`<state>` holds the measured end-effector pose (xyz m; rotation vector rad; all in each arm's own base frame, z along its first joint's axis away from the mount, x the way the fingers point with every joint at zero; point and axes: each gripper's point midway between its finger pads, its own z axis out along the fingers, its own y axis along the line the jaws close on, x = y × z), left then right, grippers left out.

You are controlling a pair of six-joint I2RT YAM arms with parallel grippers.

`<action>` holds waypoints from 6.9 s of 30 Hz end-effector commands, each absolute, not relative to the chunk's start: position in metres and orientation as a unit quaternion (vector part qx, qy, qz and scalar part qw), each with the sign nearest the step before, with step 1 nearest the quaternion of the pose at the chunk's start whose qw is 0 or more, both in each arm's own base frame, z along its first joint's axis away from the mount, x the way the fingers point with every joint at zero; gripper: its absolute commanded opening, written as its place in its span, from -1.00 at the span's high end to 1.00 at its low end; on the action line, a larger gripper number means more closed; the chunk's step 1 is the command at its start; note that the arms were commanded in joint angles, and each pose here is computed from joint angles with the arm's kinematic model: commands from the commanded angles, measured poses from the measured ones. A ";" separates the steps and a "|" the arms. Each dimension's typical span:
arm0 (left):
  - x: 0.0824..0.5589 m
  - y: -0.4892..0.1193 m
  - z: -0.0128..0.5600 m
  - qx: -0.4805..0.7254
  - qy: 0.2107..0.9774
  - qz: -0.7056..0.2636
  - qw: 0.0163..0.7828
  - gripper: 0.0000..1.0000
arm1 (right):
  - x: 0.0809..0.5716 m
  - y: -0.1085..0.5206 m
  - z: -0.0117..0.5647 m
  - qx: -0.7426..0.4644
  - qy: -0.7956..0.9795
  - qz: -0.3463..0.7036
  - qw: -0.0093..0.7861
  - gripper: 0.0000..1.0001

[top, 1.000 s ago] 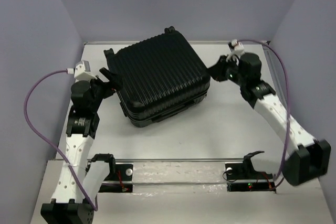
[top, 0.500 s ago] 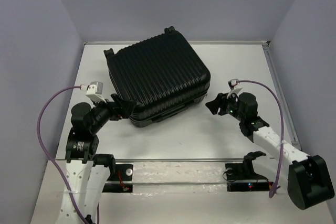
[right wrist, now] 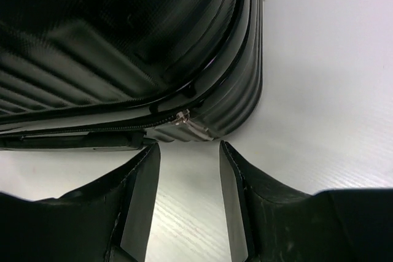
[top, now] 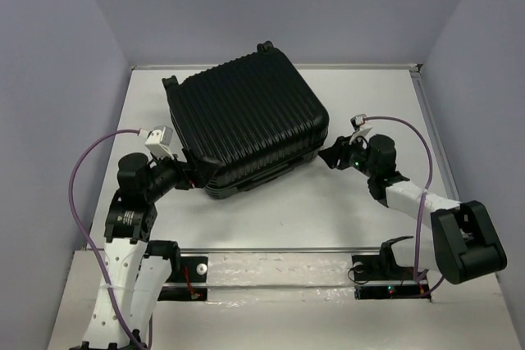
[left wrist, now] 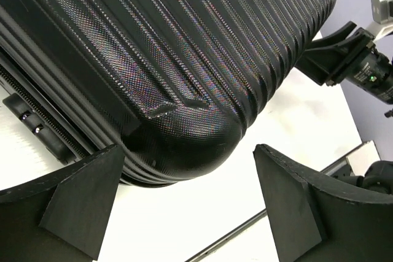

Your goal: Pack the luggage

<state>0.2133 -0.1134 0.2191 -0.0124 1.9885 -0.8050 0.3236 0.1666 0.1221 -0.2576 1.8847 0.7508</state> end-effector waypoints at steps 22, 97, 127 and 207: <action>0.218 -0.152 0.219 0.059 0.807 -0.379 0.450 -0.98 | 0.369 0.178 0.154 -0.146 0.740 0.322 0.573 0.58; 0.221 -0.204 0.239 0.075 0.791 -0.400 0.457 -0.98 | 0.255 0.245 0.119 -0.178 0.803 0.340 0.456 0.86; 0.311 -0.060 0.242 -0.093 0.844 -0.110 0.516 -0.98 | 0.294 0.224 0.154 -0.140 0.811 0.309 0.476 0.86; 0.354 -0.169 0.237 -0.084 0.797 -0.308 0.512 -0.98 | 0.449 0.152 0.260 -0.015 0.804 0.369 0.466 -0.97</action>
